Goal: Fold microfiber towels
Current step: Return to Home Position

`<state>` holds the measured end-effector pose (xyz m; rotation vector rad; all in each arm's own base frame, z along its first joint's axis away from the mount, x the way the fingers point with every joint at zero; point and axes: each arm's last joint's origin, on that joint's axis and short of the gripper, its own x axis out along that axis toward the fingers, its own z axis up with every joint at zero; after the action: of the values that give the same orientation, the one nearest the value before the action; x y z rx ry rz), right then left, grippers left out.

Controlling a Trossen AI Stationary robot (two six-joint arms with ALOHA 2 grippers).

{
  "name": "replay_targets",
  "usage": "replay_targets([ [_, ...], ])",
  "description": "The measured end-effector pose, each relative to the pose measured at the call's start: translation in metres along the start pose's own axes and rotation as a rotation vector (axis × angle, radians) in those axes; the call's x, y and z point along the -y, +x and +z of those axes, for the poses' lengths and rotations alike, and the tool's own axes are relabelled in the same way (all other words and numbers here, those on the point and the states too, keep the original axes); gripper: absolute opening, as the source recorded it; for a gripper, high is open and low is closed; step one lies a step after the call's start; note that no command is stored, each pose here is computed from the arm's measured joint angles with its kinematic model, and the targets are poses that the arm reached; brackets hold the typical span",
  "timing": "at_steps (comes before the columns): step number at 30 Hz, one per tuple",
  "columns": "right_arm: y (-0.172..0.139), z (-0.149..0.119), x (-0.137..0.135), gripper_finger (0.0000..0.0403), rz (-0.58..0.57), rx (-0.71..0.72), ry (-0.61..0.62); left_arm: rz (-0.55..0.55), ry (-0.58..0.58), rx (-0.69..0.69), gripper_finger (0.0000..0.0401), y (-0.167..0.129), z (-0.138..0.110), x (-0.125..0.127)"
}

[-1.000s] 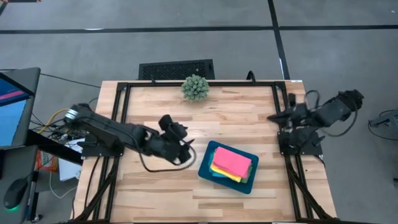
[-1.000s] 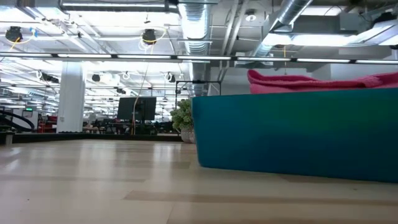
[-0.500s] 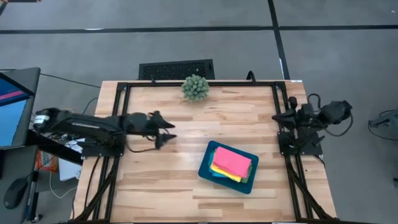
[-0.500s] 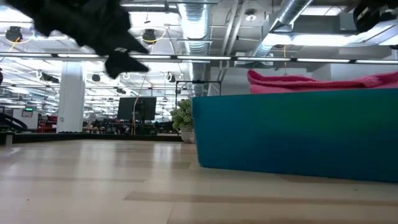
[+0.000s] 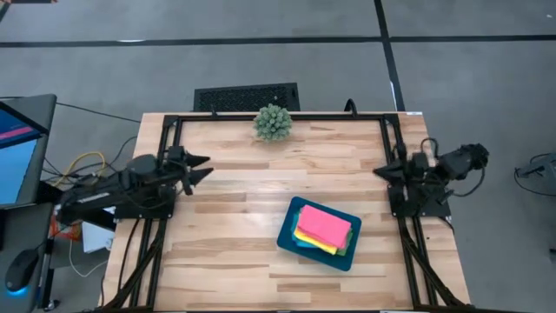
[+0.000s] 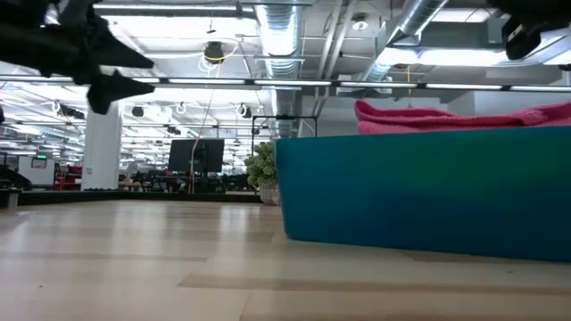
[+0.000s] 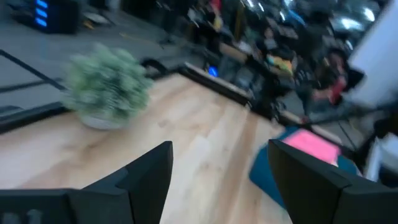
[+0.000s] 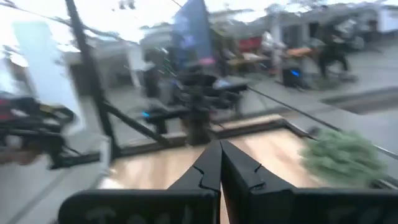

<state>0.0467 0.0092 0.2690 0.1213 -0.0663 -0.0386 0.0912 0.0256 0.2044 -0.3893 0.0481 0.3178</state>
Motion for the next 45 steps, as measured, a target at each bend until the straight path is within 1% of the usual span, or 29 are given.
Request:
replay_targets([
  [2,0.008,-0.013,-0.005,0.0028,0.060,0.013,0.010,0.030,-0.022,0.043,0.0253,-0.011,-0.003,-0.003],
  [4,0.016,-0.033,-0.011,0.0028,0.110,-0.006,-0.001,0.054,-0.023,0.042,0.0253,-0.011,-0.006,-0.005],
  [5,0.018,-0.039,-0.012,0.0028,0.123,0.001,0.003,0.074,-0.025,0.013,0.0253,-0.010,-0.010,-0.006],
  [6,0.021,-0.045,-0.013,0.0028,0.128,0.015,0.015,0.092,-0.025,0.009,0.0253,-0.009,-0.012,-0.007],
  [8,0.025,-0.058,-0.015,0.0028,0.126,0.006,0.026,0.076,-0.029,0.039,0.0253,-0.003,-0.012,-0.007],
  [10,0.028,-0.073,-0.016,0.0028,0.124,-0.024,0.024,0.069,-0.025,-0.012,0.0253,0.000,-0.022,-0.010],
  [12,0.030,-0.081,-0.017,0.0028,0.126,0.011,0.041,0.059,-0.019,-0.006,0.0253,0.001,-0.025,-0.010],
  [15,0.034,-0.100,-0.017,0.0028,0.122,0.005,-0.004,0.046,-0.028,-0.002,0.0253,0.004,-0.032,-0.012],
  [17,0.034,-0.099,-0.017,0.0028,0.122,0.014,-0.014,0.025,-0.017,-0.015,0.0253,0.005,-0.032,-0.011],
  [20,0.034,-0.103,-0.017,0.0028,0.121,-0.014,-0.063,0.008,0.024,-0.016,0.0254,0.004,-0.032,-0.010],
  [22,0.034,-0.102,-0.017,0.0028,0.120,-0.010,-0.035,0.024,0.042,-0.012,0.0254,0.004,-0.032,-0.010],
  [25,0.034,-0.103,-0.017,0.0028,0.120,-0.025,0.078,0.029,-0.003,-0.012,0.0254,0.004,-0.032,-0.011],
  [28,0.034,-0.103,-0.017,0.0028,0.119,-0.027,0.130,0.030,-0.051,-0.013,0.0254,0.004,-0.033,-0.011],
  [31,0.034,-0.103,-0.017,0.0028,0.120,-0.027,0.122,0.031,-0.068,-0.013,0.0254,0.004,-0.033,-0.011],
  [45,0.034,-0.103,-0.017,0.0028,0.120,-0.028,0.122,0.035,-0.069,-0.015,0.0254,0.004,-0.033,-0.011],
])
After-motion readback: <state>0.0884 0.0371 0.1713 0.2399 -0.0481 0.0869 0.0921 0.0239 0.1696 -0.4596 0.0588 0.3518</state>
